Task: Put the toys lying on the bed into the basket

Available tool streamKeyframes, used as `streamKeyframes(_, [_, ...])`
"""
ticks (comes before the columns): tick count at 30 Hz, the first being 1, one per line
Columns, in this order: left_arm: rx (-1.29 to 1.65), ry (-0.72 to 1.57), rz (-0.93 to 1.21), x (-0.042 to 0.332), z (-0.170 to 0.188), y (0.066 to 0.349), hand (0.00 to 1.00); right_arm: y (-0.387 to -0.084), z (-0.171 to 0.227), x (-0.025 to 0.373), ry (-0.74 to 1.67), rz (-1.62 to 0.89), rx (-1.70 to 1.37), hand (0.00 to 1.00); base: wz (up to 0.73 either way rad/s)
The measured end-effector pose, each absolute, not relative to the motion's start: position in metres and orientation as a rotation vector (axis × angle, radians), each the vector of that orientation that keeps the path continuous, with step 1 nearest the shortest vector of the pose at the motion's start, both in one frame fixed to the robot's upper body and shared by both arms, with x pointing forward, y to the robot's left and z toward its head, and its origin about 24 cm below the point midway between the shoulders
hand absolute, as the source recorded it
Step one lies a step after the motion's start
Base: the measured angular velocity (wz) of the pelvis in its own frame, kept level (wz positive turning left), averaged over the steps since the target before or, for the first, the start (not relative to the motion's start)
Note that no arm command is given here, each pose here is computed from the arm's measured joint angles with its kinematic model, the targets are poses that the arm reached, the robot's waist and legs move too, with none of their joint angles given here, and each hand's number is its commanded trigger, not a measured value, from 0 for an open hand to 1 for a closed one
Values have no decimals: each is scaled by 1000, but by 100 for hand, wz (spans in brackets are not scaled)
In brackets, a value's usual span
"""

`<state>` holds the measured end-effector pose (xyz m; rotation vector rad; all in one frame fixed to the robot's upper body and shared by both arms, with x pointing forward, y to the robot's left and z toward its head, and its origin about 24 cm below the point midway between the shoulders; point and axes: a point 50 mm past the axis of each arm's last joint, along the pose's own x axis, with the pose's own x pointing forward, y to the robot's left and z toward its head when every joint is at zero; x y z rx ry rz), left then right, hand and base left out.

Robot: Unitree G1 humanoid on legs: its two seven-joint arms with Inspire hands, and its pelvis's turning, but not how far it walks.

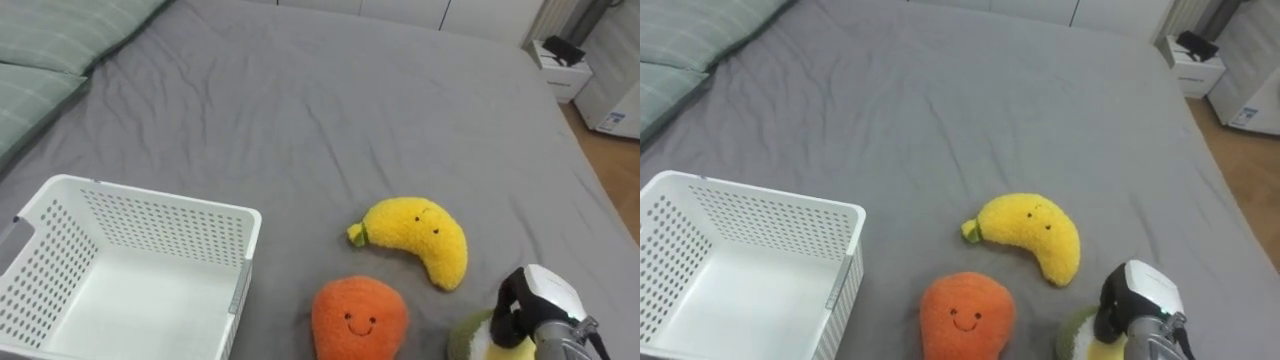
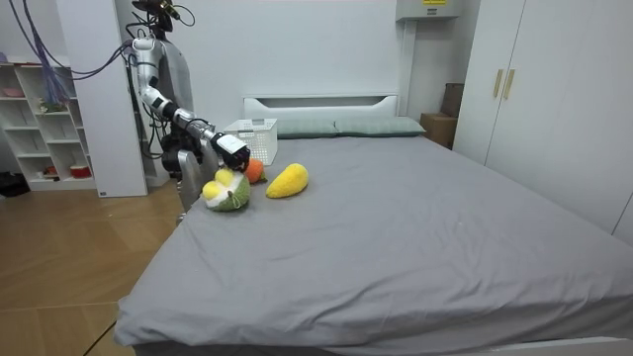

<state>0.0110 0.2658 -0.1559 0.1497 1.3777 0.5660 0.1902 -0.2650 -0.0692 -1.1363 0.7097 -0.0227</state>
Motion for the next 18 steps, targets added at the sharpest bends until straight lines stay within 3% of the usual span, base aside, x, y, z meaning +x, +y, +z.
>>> streamKeyframes(18, [106, 1317, 586, 22, -156, 268, 0, -247, 52, 237, 146, -201, -1119, 100, -5])
